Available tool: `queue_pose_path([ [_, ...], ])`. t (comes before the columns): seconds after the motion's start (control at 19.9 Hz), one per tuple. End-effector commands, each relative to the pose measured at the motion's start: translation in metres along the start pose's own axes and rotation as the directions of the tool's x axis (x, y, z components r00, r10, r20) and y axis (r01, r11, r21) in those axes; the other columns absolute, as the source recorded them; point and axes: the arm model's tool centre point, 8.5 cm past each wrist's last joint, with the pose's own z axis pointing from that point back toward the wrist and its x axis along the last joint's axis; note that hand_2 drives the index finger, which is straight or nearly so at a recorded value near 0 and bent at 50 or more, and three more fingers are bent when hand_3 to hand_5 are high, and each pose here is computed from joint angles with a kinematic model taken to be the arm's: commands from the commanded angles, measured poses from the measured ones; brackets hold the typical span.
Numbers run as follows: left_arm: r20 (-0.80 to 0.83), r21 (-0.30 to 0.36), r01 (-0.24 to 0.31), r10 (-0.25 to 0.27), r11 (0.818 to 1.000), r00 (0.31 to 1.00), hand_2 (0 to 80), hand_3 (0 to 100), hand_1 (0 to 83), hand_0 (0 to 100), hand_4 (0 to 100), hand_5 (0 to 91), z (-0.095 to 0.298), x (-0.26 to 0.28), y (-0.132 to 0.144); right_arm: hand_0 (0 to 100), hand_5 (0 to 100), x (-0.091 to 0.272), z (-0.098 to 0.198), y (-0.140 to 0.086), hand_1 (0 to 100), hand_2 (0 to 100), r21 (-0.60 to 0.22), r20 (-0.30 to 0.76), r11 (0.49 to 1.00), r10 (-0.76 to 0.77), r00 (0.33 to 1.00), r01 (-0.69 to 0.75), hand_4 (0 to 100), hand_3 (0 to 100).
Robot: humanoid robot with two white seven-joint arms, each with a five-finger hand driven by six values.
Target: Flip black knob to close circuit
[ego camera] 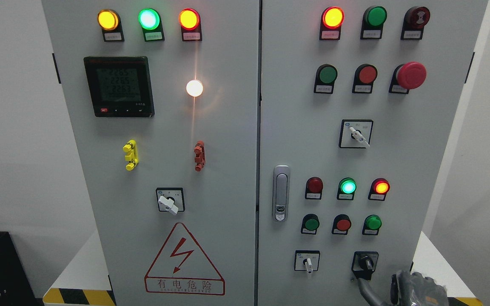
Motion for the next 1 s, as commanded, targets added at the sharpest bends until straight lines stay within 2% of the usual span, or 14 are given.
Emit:
queue_pose_path([
  [0.0, -0.006, 0.001, 0.000, 0.000, 1.000, 1.000, 0.0, 0, 55.6, 12, 0, 0.0, 0.000, -0.004, 0.000, 0, 92, 0.038, 0.018, 0.000, 0, 89, -0.007, 0.128, 0.999, -0.039, 0.991, 0.041, 91, 100],
  [0.35, -0.006, 0.001, 0.000, 0.000, 1.000, 1.000, 0.0, 0, 55.6, 12, 0, 0.0, 0.000, -0.004, 0.000, 0, 90, 0.050, 0.043, -0.002, 0, 85, 0.005, 0.204, 0.984, -0.175, 0.963, 0.178, 88, 100],
  [0.5, -0.006, 0.001, 0.000, 0.000, 1.000, 1.000, 0.0, 0, 55.6, 12, 0, 0.0, 0.000, -0.004, 0.000, 0, 83, 0.050, 0.053, -0.003, 0, 77, 0.032, 0.221, 0.957, -0.289, 0.931, 0.289, 85, 97],
  [0.6, -0.006, 0.002, -0.002, 0.002, 1.000, 1.000, 0.0, 0, 55.6, 12, 0, 0.0, 0.000, -0.004, 0.000, 0, 77, 0.046, 0.061, -0.004, 0, 71, 0.016, 0.223, 0.933, -0.354, 0.908, 0.360, 83, 95],
  [0.75, -0.006, 0.001, 0.000, 0.000, 1.000, 1.000, 0.0, 0, 55.6, 12, 0, 0.0, 0.000, -0.004, 0.000, 0, 73, 0.039, 0.072, -0.002, 2, 62, 0.020, 0.211, 0.905, -0.419, 0.883, 0.425, 78, 86],
  [0.8, -0.006, 0.002, -0.002, 0.002, 1.000, 1.000, 0.0, 0, 55.6, 12, 0, 0.0, 0.000, -0.004, 0.000, 0, 70, 0.037, 0.076, -0.001, 3, 58, 0.034, 0.206, 0.884, -0.464, 0.862, 0.467, 73, 80],
  [0.85, -0.006, 0.001, 0.000, 0.000, 1.000, 1.000, 0.0, 0, 55.6, 12, 0, 0.0, 0.000, -0.004, 0.000, 0, 63, 0.035, 0.080, -0.002, 3, 50, 0.037, 0.207, 0.855, -0.514, 0.833, 0.518, 66, 68],
  [0.9, -0.006, 0.001, 0.000, 0.000, 1.000, 1.000, 0.0, 0, 55.6, 12, 0, 0.0, 0.000, -0.004, 0.000, 0, 60, 0.033, 0.082, -0.003, 3, 47, 0.033, 0.203, 0.824, -0.559, 0.804, 0.565, 62, 64],
  [0.95, -0.006, 0.001, 0.000, 0.000, 1.000, 1.000, 0.0, 0, 55.6, 12, 0, 0.0, 0.000, -0.004, 0.000, 0, 54, 0.030, 0.086, -0.001, 4, 38, 0.043, 0.196, 0.792, -0.605, 0.772, 0.609, 53, 52],
])
